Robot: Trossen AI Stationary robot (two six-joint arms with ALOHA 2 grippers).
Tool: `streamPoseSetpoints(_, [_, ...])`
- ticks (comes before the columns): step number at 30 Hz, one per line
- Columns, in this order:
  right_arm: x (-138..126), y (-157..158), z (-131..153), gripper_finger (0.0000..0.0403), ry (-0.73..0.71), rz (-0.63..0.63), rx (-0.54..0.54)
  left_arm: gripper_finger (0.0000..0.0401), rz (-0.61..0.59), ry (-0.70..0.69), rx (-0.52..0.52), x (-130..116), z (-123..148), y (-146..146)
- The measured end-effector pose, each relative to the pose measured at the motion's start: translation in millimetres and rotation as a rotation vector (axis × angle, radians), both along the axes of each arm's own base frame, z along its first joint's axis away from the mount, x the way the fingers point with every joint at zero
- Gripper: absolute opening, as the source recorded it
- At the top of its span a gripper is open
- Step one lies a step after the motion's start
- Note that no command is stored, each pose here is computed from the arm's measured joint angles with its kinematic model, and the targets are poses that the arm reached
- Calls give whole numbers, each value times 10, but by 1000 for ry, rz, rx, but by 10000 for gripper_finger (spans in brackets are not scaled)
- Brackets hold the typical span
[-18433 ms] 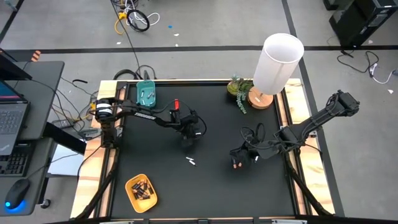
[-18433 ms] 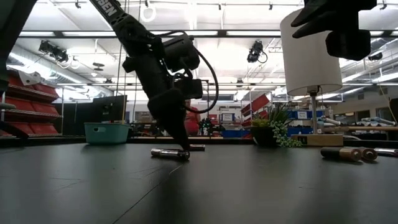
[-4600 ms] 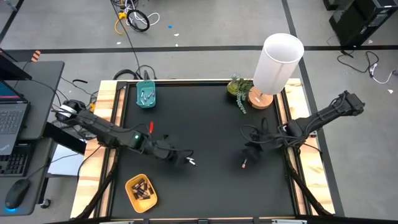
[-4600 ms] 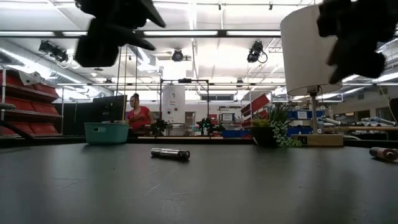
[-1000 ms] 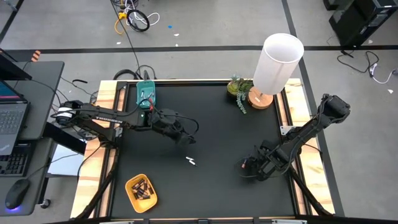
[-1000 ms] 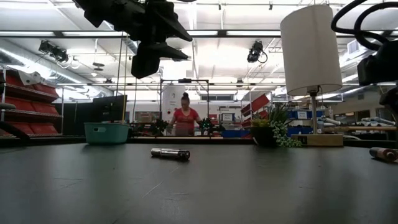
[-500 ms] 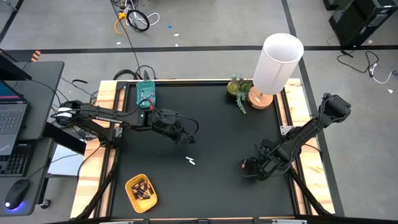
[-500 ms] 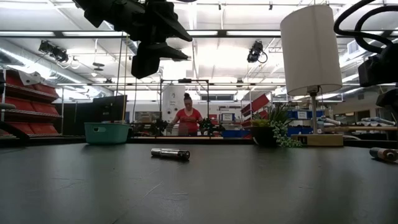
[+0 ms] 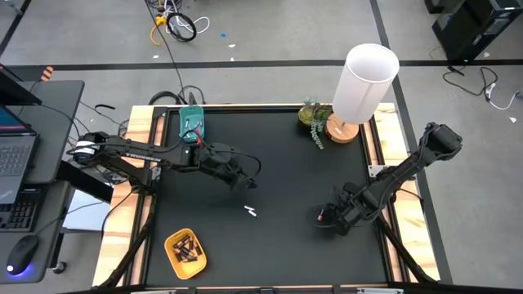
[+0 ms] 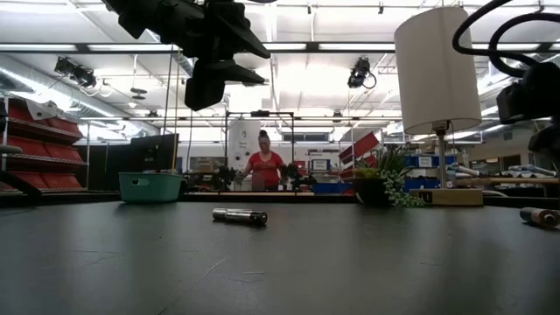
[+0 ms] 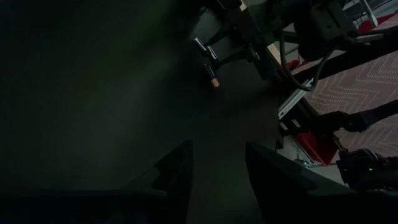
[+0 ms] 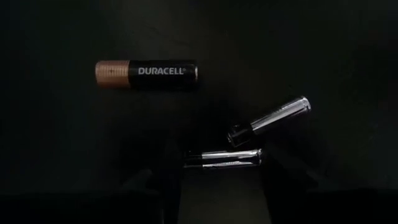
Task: Sort batteries
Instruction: Put the silver battery into the blue bin
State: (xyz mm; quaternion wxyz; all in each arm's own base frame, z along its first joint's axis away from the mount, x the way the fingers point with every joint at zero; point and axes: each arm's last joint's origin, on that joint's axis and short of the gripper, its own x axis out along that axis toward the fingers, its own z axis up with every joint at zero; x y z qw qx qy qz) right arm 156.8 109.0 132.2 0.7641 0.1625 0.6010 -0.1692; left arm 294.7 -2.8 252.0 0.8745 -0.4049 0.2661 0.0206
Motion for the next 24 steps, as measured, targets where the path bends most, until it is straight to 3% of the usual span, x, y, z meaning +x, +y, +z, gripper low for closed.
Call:
streamPoseSetpoints(11, [50,-68,468,162,-68,-46,44,161,74,19,-46,-9,-8,160])
streamPoseSetpoints(18, [179,-99,795,162,-215,-32,-48,161,110,2,-162,-3,22,269])
streamPoseSetpoints(24, [431,-182,1055,162,-383,58,-132,161,70,-115,-263,43,146,288])
